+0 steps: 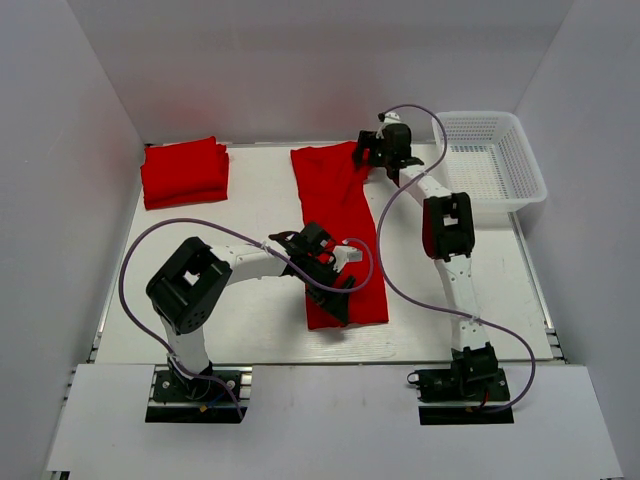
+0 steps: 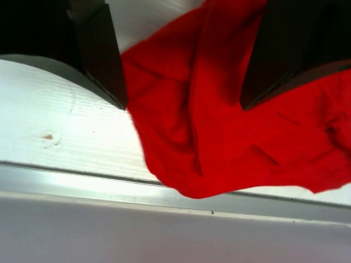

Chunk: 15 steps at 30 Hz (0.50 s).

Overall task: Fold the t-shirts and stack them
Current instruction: Rotate the tshirt 90 degrees

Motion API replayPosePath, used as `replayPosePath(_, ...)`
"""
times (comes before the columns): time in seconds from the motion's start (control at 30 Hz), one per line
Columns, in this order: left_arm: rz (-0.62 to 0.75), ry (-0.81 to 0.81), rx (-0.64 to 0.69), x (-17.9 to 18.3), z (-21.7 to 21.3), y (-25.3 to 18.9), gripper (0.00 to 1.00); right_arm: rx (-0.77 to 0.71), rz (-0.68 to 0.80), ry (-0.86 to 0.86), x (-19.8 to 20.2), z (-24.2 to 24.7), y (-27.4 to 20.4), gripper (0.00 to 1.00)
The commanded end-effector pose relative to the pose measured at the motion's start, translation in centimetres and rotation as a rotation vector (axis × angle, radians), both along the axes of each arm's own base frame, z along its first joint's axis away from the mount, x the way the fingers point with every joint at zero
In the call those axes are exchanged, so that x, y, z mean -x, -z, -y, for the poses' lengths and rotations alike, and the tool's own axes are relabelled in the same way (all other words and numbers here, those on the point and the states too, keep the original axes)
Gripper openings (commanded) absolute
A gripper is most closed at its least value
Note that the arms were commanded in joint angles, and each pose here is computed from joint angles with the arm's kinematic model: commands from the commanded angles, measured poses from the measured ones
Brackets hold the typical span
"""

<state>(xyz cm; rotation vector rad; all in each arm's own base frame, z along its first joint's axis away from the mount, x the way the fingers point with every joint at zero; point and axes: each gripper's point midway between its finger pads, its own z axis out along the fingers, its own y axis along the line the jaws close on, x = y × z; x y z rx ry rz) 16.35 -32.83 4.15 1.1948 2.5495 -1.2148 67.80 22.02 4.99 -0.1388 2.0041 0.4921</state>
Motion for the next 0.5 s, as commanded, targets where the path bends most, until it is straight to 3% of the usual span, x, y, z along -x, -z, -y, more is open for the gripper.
replayPosePath(0.0,0.009,-0.012,-0.086,0.1,-1.6,0.8,0.99,-0.011,0.164,-0.064,-0.1,-0.6,-9.5,0.9)
replayPosePath(0.17,0.049,-0.019,-0.092,-1.0,-1.2,0.1,0.99,0.025,0.211,-0.038,0.5,0.6,-13.8,0.9)
replayPosePath(0.3,0.196,-0.073,-0.091,-4.8,0.2,-3.8,1.0,0.076,0.237,-0.048,2.4,1.1,-17.5,0.9)
replayPosePath(0.37,0.25,-0.121,-0.106,-6.3,0.4,-5.4,1.0,0.084,0.207,-0.036,4.3,1.7,-19.7,0.9)
replayPosePath(0.4,0.291,-0.155,-0.113,-7.4,0.5,-7.2,1.0,0.09,0.137,-0.005,5.2,2.3,-17.5,0.9)
replayPosePath(0.47,0.308,-0.218,-0.127,-8.2,0.4,-8.6,1.0,0.07,0.106,0.051,7.6,3.8,-19.2,0.9)
